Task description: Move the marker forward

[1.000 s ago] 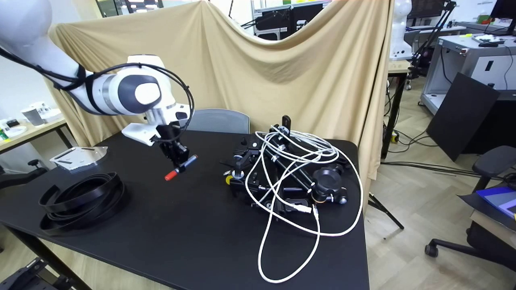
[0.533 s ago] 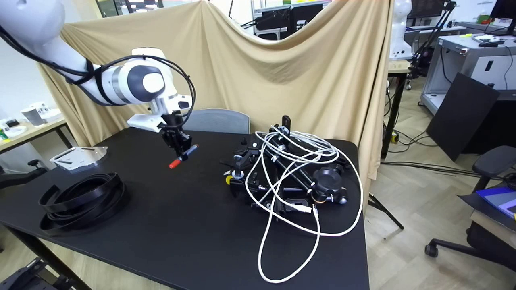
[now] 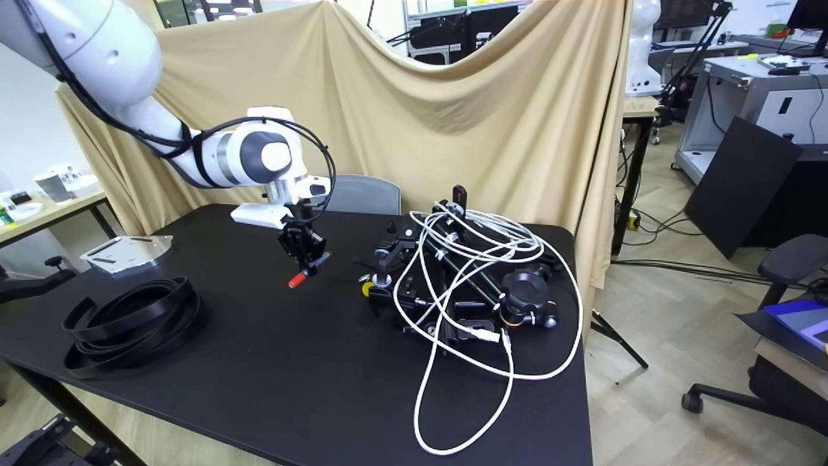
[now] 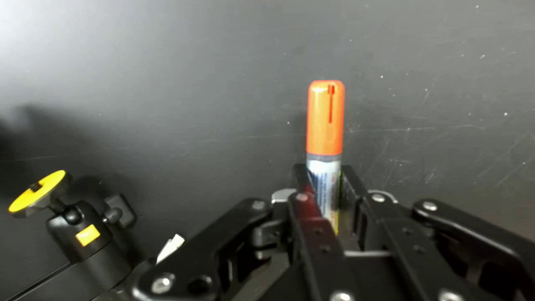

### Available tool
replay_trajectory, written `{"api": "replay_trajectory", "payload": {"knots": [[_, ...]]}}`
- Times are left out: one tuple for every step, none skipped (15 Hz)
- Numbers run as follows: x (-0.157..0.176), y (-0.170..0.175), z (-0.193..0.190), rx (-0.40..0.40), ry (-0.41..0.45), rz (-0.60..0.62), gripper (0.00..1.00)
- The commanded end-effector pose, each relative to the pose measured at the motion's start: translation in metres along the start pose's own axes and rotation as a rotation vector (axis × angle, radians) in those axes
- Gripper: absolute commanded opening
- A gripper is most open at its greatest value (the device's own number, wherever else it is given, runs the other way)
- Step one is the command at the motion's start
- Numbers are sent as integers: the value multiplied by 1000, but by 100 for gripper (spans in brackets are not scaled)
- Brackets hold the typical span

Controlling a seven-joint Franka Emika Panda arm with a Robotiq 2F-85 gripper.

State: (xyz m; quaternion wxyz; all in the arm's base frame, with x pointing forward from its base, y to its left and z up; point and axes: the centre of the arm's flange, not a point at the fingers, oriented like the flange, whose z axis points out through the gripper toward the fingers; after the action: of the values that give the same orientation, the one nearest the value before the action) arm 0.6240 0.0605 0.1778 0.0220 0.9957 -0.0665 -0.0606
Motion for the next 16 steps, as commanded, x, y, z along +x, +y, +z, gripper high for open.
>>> {"api": "replay_trajectory", "payload": {"knots": [[21, -3, 11, -11, -7, -10, 5], [21, -4, 14, -10, 2, -7, 5], [20, -5, 17, -9, 8, -5, 5], [19, -6, 19, -7, 16, -2, 5], [19, -7, 21, -6, 21, -5, 5], [19, -8, 24, -4, 23, -6, 5], [19, -8, 26, 3, 20, -6, 5], [19, -8, 28, 4, 19, -4, 5], [18, -8, 29, 5, 14, -3, 40], [17, -7, 29, 6, 13, -2, 47], [17, -7, 28, 6, 14, 0, 53], [16, -6, 26, 4, 21, 0, 59], [16, -4, 23, 3, 28, 4, 66], [14, -1, 17, 4, 41, 6, 73], [13, 0, 13, 4, 54, 7, 80], [10, 2, 7, 5, 67, 7, 87]]}}
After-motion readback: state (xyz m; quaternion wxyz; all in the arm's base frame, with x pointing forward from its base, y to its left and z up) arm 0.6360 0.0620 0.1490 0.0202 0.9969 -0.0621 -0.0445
